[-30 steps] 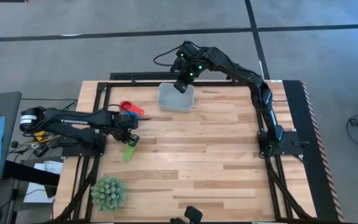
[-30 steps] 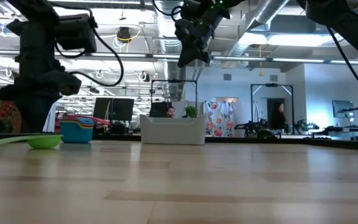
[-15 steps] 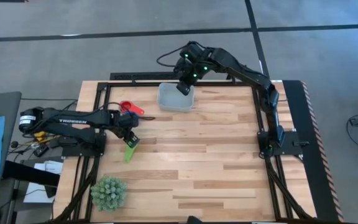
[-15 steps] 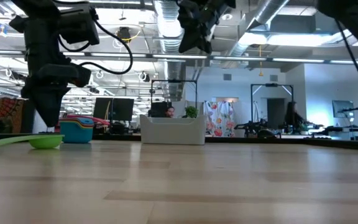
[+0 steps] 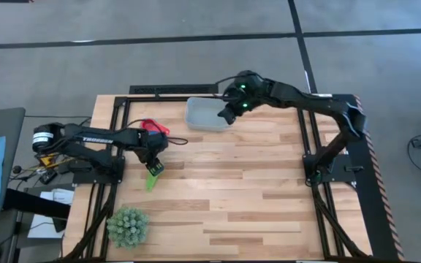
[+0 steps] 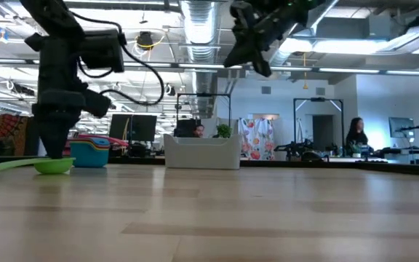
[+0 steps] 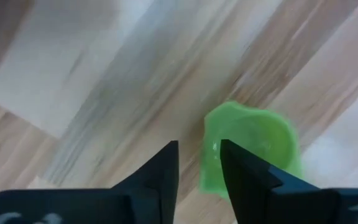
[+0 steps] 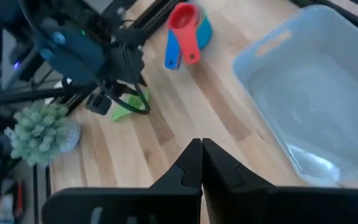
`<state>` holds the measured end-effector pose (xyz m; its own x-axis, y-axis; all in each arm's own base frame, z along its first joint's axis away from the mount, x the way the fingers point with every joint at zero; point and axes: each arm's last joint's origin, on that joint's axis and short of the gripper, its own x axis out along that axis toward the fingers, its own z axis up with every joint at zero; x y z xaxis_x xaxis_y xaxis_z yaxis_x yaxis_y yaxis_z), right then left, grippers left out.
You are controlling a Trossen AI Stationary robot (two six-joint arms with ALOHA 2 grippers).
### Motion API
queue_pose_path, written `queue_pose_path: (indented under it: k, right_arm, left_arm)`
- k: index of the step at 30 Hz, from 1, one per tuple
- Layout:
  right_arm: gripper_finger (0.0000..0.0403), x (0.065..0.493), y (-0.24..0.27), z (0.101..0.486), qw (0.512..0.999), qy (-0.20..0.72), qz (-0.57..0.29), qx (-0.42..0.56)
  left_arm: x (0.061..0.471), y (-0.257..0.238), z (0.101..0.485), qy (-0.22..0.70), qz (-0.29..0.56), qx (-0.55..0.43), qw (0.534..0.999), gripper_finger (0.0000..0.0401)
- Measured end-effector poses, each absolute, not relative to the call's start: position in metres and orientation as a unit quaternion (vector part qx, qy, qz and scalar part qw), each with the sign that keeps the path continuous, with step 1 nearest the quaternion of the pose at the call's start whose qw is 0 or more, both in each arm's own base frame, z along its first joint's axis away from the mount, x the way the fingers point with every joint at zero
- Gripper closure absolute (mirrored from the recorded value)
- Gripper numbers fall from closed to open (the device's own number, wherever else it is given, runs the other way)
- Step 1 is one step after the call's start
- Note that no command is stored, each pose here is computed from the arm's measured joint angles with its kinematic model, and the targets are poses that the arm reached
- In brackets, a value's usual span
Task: Nest measuring cups in basket
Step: Stack the green measuring cup on the red measuring cup
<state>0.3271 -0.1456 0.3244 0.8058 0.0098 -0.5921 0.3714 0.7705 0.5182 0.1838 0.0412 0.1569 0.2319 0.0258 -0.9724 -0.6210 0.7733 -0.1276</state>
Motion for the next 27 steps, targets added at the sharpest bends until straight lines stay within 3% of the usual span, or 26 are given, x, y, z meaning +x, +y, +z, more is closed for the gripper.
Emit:
queue_pose_path:
  k: [8,12,23,27]
  right_arm:
    - [0.038,0.286,-0.132,0.337,0.895,0.258,-0.165,0.325]
    - [0.0383,0.267,-0.124,0.349,0.897,0.237,-0.18,0.326]
    - [0.0384,0.234,-0.116,0.373,0.903,0.212,-0.205,0.313]
    - [0.0383,0.231,-0.12,0.37,0.901,0.223,-0.212,0.307]
  left_arm:
    - [0.188,0.045,0.147,0.592,0.219,-0.306,0.713,0.0384]
    - [0.185,0.047,0.158,0.551,0.256,-0.358,0.708,0.0394]
    - [0.16,0.073,0.237,0.26,0.436,-0.464,0.726,0.0398]
    - [0.14,0.089,0.251,0.169,0.527,-0.453,0.699,0.0399]
